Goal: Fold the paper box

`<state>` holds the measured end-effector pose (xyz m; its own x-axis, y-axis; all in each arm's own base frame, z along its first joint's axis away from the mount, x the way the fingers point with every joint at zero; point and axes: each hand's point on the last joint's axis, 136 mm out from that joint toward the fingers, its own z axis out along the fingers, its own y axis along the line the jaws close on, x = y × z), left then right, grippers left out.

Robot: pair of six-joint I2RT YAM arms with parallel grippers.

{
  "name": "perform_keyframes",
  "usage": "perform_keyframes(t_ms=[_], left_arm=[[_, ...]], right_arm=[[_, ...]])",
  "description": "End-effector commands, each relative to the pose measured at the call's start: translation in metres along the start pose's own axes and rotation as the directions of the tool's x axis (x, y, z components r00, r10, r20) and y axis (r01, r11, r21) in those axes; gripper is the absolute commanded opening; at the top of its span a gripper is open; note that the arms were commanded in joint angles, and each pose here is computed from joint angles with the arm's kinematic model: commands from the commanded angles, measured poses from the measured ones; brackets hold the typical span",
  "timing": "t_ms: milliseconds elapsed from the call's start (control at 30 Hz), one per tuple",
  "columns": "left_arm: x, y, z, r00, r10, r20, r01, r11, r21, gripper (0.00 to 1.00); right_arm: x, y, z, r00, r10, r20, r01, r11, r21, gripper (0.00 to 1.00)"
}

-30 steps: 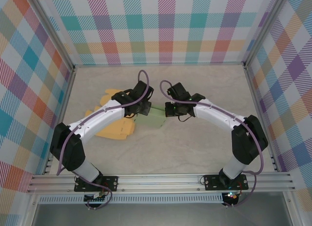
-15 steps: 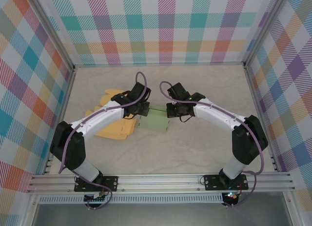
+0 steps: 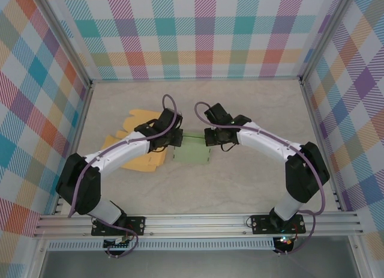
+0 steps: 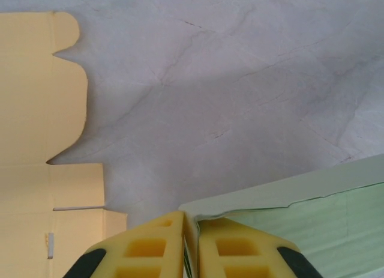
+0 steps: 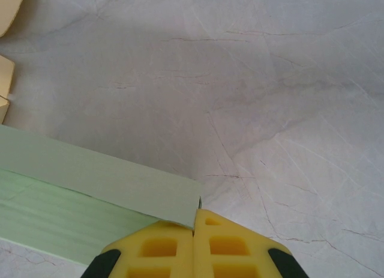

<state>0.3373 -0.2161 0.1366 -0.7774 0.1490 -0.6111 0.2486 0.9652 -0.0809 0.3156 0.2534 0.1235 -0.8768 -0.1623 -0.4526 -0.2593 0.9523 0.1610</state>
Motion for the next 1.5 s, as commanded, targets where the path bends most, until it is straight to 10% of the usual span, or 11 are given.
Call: perform_keyframes(t_ms=[0,1033,1467], left_arm=[[-0.011,-0.004,-0.008,0.995,-0.044,0.092,0.041,0.998,0.039,0.10],[0.011,-0.074,-0.019,0.933,0.010,0.361,-0.090,0.974,0.206,0.21],[-0.006,-0.078,-0.056,0.907,-0.027,0.419,-0.096,0.958,0.269,0.49]], right_arm=[[-0.002,0.004,-0.009,0.999,-0.032,0.041,0.032,0.999,0.000,0.01],[0.023,-0.005,-0.021,0.939,-0.079,0.334,0.055,0.995,0.080,0.01],[0.020,-0.015,-0.028,0.893,-0.076,0.444,0.041,0.995,0.088,0.00]])
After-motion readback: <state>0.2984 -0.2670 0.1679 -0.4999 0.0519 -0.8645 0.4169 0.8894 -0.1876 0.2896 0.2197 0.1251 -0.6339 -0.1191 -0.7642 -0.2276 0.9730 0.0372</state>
